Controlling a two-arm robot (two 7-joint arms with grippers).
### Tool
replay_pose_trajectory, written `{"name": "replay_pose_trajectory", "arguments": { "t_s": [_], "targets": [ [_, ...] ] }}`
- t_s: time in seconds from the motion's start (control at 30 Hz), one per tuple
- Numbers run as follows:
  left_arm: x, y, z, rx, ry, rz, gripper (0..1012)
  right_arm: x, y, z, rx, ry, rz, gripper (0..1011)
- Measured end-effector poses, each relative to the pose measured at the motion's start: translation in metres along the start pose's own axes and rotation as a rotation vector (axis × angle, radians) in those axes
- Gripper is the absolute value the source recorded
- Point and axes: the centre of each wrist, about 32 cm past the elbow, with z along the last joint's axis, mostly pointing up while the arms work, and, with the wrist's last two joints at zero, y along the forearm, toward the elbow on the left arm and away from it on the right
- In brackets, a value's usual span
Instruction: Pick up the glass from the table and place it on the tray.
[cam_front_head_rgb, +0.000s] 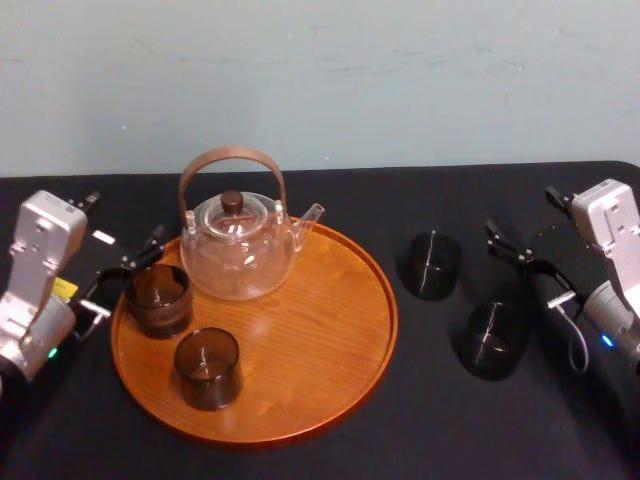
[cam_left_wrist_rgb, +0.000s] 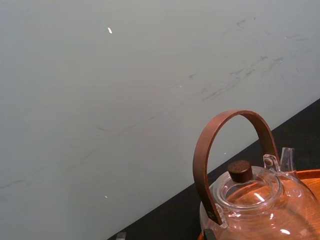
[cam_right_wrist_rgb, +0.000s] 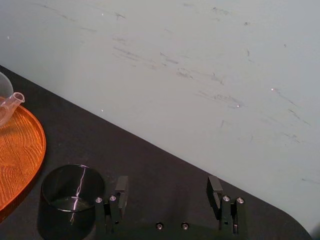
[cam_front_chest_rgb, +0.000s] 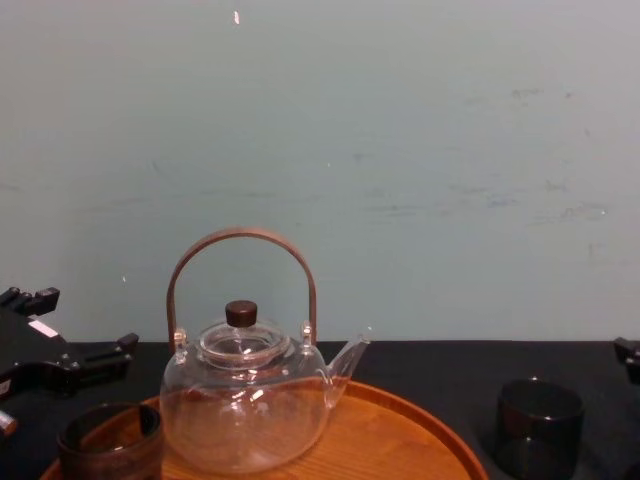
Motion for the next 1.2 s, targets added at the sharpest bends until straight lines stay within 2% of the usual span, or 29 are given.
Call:
{"name": "replay_pose_trajectory", "arguments": {
  "t_s": [0.7, 0.93, 1.2],
  "targets": [
    [0.0, 0.0, 0.0, 0.0, 0.0, 0.0, 1001, 0.0006, -0.003, 0.0, 0.002, 0.003, 0.011, 1002],
    [0.0, 0.0, 0.0, 0.0, 0.0, 0.0, 1002, 0.0047, -0.014, 0.002, -0.01, 0.017, 0.031, 1002],
    [0.0, 0.0, 0.0, 0.0, 0.0, 0.0, 1001, 0.0135, -0.036, 0.008, -0.019, 0.038, 0.051, 1002]
  ]
}}
